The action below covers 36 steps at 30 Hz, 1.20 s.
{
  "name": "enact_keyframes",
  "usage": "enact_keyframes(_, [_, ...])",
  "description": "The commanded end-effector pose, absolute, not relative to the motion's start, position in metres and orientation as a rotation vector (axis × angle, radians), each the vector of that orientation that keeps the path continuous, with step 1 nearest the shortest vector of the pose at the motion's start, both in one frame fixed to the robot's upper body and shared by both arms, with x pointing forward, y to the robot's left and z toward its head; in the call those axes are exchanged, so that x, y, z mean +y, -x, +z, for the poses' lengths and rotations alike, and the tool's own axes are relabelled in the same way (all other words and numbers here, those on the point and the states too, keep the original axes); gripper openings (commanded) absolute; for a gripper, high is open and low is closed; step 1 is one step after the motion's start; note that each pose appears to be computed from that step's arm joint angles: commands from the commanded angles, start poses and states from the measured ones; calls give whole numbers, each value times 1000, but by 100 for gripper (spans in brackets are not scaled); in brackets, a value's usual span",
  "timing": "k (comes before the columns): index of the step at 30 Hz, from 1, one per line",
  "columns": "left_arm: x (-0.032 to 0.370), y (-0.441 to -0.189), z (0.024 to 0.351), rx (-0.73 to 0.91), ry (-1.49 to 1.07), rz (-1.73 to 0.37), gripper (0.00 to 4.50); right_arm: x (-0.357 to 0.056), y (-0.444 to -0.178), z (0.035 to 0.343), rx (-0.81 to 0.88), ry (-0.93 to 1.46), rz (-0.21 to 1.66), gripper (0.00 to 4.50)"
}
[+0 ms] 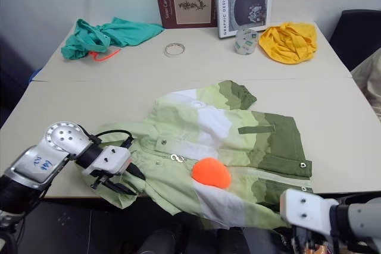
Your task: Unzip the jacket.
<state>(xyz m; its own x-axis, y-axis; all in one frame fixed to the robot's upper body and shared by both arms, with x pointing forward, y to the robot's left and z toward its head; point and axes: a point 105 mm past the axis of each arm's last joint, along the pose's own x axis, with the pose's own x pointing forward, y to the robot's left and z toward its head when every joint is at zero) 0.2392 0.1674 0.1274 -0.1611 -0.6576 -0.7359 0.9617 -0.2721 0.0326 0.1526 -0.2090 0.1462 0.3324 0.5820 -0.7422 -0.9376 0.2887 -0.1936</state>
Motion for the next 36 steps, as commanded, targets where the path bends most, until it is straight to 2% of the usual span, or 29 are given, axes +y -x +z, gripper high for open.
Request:
enact_keyframes(1, [166,-227,171,534,-595,-1828,316,-193,-152,193,501,506,1222,273])
enact_keyframes(3, [160,-231,189,500,-489,-1839,316,-184,-156,208,449,402,1265,273])
enact_keyframes(6, [150,-243,206,435,-424,-1841,316,-168,-170,210,407,297,1276,273])
enact_keyframes(9, [139,-261,208,412,-481,-1829,316,-150,-194,190,415,260,1239,273])
enact_keyframes(12, [129,-267,199,412,-534,-1852,316,-129,-213,164,444,221,1212,273])
enact_keyframes(17, [119,-271,195,385,-580,-1868,316,-108,-235,130,490,214,1178,273])
enact_keyframes(20, [117,-272,194,375,-588,-1870,316,-98,-233,118,522,174,1213,273])
enact_keyframes(23, [114,-274,196,357,-595,-1858,320,-94,-226,113,550,143,1252,218])
enact_keyframes(27, [110,-281,195,325,-616,-1830,320,-96,-222,111,556,136,1264,77])
enact_keyframes(30, [108,-287,183,319,-672,-1815,320,-100,-223,116,539,142,1259,1])
enact_keyframes(36, [92,-293,157,298,-661,-1804,320,-114,-225,133,505,155,1213,1])
